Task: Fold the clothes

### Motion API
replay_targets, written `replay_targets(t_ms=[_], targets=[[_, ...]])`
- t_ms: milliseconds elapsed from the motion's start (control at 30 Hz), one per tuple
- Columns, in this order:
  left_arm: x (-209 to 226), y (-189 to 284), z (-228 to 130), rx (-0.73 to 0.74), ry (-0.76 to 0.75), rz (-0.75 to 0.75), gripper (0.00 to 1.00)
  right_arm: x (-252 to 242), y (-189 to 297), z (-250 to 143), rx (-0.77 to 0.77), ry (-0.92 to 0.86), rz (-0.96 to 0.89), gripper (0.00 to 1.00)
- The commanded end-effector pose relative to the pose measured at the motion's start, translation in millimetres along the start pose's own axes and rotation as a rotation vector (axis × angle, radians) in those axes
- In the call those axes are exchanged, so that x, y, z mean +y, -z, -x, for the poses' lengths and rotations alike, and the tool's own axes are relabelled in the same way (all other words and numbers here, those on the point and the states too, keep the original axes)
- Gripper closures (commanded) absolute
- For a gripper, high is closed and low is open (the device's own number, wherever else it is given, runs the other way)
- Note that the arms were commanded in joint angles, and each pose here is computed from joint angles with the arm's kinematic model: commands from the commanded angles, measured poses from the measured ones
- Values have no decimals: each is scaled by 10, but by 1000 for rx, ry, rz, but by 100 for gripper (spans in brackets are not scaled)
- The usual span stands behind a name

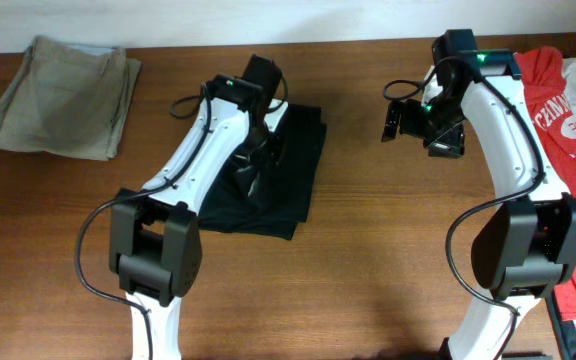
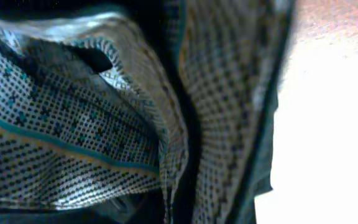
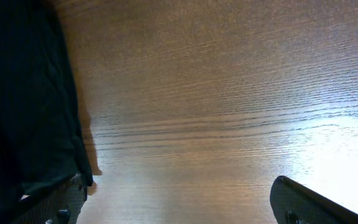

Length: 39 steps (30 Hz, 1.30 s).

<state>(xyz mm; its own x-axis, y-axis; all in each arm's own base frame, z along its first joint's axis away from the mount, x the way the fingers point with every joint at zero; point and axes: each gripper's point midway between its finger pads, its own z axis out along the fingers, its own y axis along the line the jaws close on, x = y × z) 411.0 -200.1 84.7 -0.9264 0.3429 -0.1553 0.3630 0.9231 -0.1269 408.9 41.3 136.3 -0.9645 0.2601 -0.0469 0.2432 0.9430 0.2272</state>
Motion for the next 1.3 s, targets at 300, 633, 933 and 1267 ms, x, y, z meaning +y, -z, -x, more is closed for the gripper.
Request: replay_targets(t_ms=[300, 633, 933, 1267], targets=[[-402, 61, 28, -38, -35, -164, 1, -16, 19, 8, -7, 5, -7, 1], [-122, 254, 90, -27, 28, -143, 84, -16, 19, 8, -7, 5, -7, 1], [-518, -388, -237, 165, 4, -200, 99, -16, 19, 8, -7, 5, -7, 1], [-814, -674, -517, 300, -19, -253, 99, -17, 19, 8, -7, 5, -8, 1]])
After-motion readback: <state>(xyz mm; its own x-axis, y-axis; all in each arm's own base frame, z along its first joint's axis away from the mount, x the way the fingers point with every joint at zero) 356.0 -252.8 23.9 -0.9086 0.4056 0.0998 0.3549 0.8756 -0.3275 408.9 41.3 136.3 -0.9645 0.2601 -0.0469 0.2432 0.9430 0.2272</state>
